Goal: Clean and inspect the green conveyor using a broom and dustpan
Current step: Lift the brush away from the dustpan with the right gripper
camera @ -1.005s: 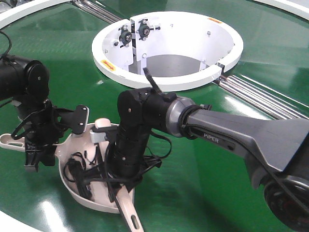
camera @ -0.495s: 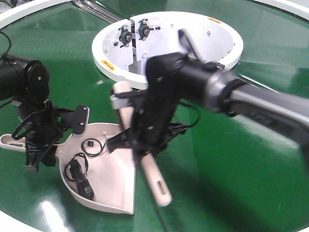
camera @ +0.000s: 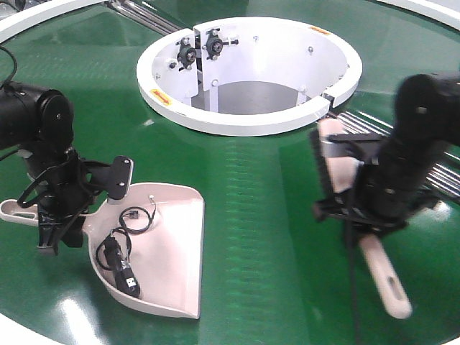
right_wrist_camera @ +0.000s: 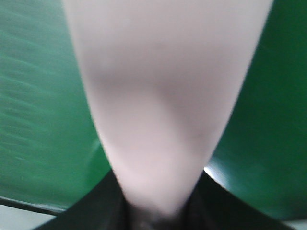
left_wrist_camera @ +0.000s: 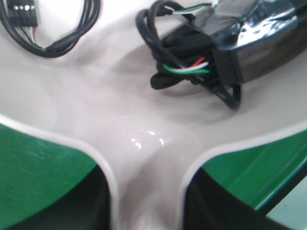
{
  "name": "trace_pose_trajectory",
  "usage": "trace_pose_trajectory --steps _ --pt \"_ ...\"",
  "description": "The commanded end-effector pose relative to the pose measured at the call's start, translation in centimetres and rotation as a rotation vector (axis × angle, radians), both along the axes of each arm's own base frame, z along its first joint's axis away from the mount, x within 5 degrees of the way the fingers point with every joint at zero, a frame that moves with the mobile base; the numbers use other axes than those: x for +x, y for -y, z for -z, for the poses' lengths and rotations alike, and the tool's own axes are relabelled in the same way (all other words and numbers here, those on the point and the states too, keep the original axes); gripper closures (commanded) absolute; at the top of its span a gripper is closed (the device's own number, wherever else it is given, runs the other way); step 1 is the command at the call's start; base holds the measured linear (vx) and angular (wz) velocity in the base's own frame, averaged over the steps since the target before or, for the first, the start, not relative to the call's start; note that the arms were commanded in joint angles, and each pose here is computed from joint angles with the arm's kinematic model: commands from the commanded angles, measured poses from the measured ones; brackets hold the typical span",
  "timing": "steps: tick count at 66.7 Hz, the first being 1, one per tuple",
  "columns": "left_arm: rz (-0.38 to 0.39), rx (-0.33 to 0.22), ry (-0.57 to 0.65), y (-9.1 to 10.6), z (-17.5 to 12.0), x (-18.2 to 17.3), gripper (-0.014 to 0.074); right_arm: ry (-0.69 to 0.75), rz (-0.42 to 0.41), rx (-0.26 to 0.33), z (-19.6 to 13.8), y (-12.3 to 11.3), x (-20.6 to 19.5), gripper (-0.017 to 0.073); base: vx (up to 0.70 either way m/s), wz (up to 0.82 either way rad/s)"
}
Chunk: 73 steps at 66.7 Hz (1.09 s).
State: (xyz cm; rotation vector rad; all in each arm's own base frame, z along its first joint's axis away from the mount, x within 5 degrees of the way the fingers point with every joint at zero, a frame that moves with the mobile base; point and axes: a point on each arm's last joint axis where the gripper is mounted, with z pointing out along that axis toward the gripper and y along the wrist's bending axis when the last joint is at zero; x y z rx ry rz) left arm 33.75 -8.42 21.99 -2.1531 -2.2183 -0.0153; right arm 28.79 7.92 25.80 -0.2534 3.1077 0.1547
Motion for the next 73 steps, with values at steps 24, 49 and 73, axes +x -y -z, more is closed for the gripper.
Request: trace_pose_trajectory --steps 24,49,73 --pt "-0.010 -0.036 0.061 0.3 -2.3 -0.2 0.0601 -0.020 0.029 -0.101 2.3 4.4 -2.7 0.0561 0.00 0.00" --pt "-0.010 -0.036 0.060 0.3 -2.3 -0.2 0.0601 -0.099 -0.021 -0.132 4.5 4.6 -2.8 0.0559 0.00 0.00" --pt "-0.010 -0.038 0.064 0.3 -2.3 -0.2 0.0601 -0.173 -0.039 -0.140 6.7 4.5 -2.1 0.0536 0.00 0.00"
